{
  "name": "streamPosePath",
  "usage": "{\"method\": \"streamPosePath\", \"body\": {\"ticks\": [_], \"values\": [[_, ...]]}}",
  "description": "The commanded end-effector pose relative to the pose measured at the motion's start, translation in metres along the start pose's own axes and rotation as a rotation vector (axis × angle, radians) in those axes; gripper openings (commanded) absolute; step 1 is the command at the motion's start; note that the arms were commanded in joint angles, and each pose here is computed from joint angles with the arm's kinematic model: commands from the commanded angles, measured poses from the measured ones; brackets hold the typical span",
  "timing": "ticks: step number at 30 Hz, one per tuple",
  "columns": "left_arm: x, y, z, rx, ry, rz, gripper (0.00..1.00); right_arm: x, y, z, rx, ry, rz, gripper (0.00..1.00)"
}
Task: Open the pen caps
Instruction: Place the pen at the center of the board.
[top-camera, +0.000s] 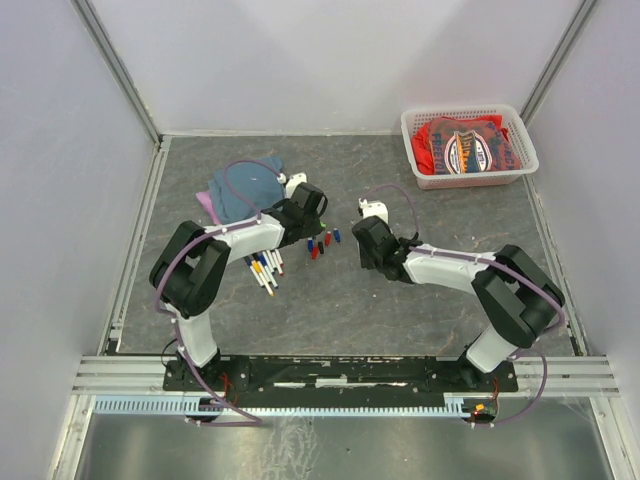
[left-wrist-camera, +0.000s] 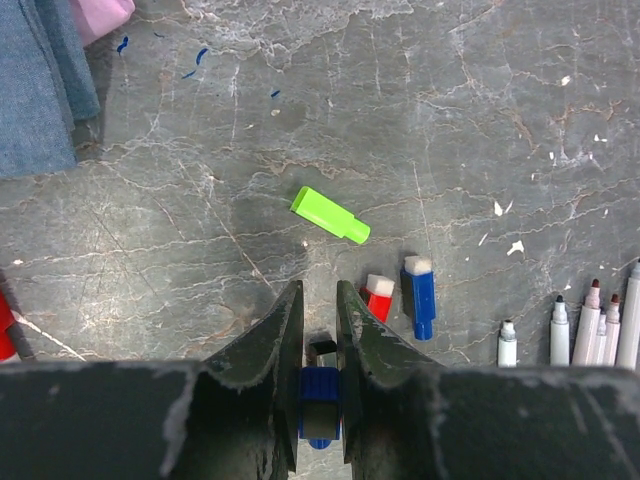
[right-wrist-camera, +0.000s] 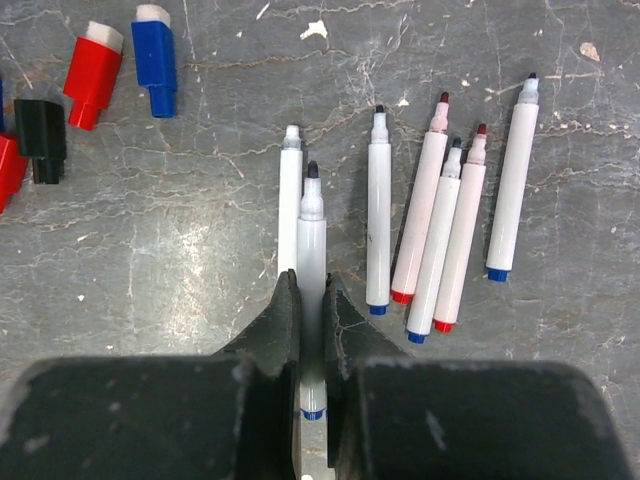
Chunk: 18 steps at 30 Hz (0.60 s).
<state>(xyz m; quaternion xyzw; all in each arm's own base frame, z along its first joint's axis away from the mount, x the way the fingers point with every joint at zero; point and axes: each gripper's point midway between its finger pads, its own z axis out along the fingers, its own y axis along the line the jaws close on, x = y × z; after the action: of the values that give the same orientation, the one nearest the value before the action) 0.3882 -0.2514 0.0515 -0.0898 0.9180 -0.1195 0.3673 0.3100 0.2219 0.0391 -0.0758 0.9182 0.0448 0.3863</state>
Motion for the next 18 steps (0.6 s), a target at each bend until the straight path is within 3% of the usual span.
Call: {"method": "streamPosePath", "body": {"ticks": [1,14,18], "values": [[-0.016,-0.007,0.0,-0.005,-0.041,0.038,0.19,-0.022,0.003,0.005,0.007,-0.041,0.005,0.08],[-0.021,-0.009,-0.002,-0.011,-0.05,0.043,0.34,-0.02,0.0,0.016,0.02,-0.012,-0.006,0.14],[-0.022,-0.009,-0.004,-0.012,-0.053,0.042,0.34,-0.018,0.0,0.017,0.017,-0.008,-0.002,0.18]]}}
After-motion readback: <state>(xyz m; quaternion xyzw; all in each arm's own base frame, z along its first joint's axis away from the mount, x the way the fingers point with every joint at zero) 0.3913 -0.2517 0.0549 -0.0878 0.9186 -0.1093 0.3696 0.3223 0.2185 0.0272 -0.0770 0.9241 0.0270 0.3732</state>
